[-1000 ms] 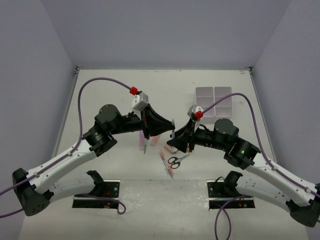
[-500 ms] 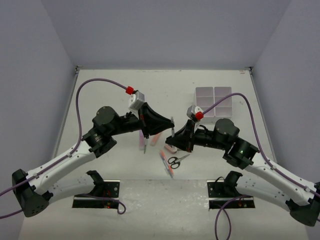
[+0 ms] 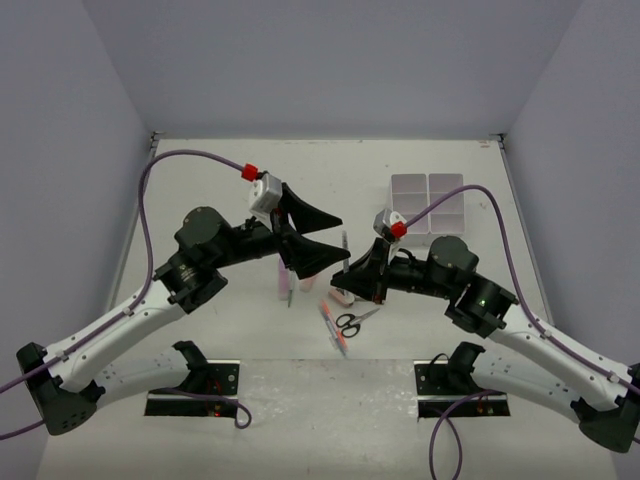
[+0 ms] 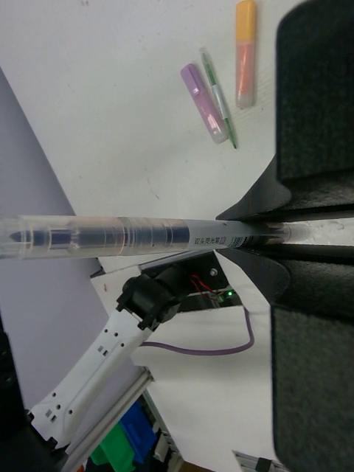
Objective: Sort the stationery into containers
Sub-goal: Close the pen cap on the pen, then place the pen in the storage box.
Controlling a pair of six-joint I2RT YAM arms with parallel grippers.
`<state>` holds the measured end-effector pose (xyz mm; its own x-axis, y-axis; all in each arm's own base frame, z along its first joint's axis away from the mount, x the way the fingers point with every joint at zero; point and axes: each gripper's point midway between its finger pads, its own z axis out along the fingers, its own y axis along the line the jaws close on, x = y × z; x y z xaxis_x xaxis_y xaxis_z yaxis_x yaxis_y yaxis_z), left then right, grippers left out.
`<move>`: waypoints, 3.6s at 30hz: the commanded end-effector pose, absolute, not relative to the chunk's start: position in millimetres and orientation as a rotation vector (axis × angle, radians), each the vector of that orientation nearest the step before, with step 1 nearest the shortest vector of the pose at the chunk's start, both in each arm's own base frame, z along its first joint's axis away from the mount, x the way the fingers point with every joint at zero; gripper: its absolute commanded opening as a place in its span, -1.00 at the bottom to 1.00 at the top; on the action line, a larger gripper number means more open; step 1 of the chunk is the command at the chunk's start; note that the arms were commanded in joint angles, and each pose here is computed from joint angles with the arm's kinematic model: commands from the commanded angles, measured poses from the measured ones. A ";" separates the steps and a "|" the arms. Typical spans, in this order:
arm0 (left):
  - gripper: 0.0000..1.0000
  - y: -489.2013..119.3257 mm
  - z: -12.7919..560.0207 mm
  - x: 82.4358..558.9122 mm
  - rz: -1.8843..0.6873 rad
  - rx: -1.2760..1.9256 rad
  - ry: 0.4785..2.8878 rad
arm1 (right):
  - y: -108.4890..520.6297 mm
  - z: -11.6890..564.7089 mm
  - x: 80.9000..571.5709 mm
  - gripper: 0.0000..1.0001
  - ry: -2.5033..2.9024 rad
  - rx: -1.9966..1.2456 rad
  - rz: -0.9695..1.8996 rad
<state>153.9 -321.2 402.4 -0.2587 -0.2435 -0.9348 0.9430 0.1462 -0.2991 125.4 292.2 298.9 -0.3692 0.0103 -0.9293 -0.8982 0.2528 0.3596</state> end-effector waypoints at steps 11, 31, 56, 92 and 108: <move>-0.05 -330.8 410.5 171.6 -1.318 0.747 1.320 | 295.9 312.5 120.2 -1.00 1.578 -0.885 1.288; -1.00 -340.8 358.6 156.0 -1.453 0.785 1.406 | 288.1 379.9 145.8 -1.00 1.473 -0.739 1.183; -1.00 -344.1 256.2 108.5 -1.546 0.810 1.570 | 285.5 460.2 184.5 -1.00 1.341 -0.713 1.118; 1.00 -190.8 379.1 253.1 -0.535 -0.025 1.604 | 201.8 317.8 360.6 -1.00 1.597 -0.137 0.499; 1.00 -166.6 315.7 157.9 -0.744 0.373 1.652 | 93.0 282.9 496.7 -1.00 1.448 0.085 0.132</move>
